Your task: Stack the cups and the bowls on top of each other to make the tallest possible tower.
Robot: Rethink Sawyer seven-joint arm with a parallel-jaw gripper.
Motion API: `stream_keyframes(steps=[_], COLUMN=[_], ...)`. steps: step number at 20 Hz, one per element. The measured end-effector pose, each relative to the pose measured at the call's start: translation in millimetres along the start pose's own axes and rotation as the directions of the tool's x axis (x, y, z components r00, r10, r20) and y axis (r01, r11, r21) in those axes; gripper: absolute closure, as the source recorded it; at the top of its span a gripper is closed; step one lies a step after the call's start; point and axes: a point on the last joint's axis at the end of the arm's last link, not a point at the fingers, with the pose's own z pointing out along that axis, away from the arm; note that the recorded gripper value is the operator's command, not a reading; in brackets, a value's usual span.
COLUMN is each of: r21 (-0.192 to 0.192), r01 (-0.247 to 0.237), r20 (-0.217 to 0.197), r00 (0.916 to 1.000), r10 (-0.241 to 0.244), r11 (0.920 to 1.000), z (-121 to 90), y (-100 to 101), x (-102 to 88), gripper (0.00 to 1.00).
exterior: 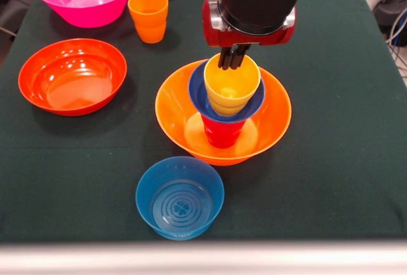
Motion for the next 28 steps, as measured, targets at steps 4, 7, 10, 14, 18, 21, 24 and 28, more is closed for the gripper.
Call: stream_keyframes(steps=[4,7,10,14,18,21,24,28], r21=[0.002,0.005,0.008,0.011,0.014,0.017,0.019,0.022], r01=[-0.001,-0.001,-0.002,-0.003,-0.004,-0.007,-0.009,-0.012], r20=[-0.001,-0.002,-0.002,-0.002,-0.003,-0.008,-0.023,-0.049], r00=[1.0,1.0,1.0,1.0,1.0,0.9999,0.9997,0.9987], r10=[0.001,0.001,0.002,0.003,0.004,0.007,0.01,0.013], r11=[1.0,1.0,1.0,0.9999,0.9999,0.9998,0.9998,0.9997], z=[0,1,1,0,-1,-2,-2,-1], y=[-1,-2,-3,-4,-5,-7,-9,-11], x=[0.2,0.6,0.9,1.2,1.8,3.0,5.6,9.6], gripper=[1.0,1.0,1.0,1.0,1.0,1.0,1.0,1.0])
